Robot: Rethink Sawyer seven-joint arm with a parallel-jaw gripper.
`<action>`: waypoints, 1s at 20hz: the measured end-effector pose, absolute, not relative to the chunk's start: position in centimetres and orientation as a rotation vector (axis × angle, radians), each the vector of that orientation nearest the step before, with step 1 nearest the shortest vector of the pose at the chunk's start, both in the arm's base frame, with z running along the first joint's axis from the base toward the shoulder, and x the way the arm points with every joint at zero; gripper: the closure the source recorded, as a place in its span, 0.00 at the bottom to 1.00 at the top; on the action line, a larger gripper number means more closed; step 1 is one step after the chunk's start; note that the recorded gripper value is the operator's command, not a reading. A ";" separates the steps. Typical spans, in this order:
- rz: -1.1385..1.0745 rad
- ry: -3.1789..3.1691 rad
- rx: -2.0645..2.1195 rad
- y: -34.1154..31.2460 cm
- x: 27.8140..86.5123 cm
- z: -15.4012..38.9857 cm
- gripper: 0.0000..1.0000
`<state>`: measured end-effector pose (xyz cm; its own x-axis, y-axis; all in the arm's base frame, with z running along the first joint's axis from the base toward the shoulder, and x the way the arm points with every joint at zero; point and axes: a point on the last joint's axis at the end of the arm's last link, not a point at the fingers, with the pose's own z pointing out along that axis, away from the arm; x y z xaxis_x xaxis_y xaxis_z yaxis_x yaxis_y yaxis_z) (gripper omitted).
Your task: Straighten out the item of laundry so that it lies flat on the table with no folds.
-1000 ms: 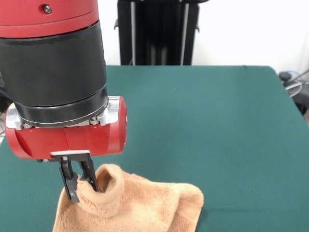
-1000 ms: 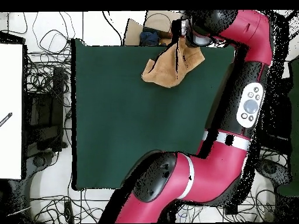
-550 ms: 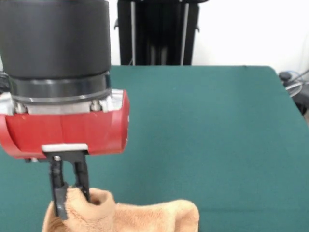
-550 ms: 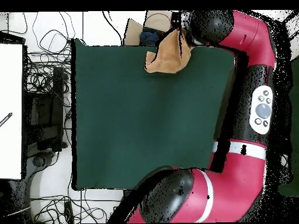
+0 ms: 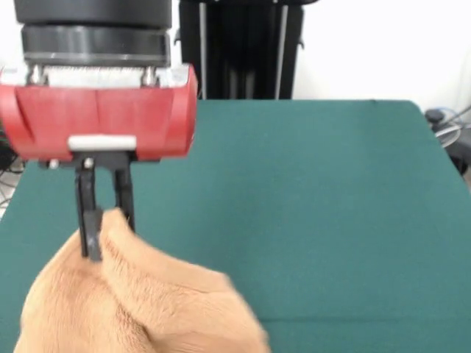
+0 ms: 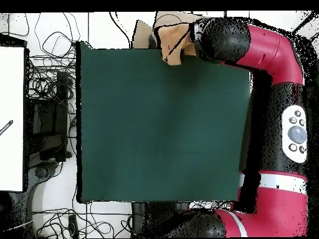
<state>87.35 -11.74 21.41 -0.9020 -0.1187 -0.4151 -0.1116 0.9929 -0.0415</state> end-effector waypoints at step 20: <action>-0.201 2.662 -0.244 -10.1 80.7 23.5 1.00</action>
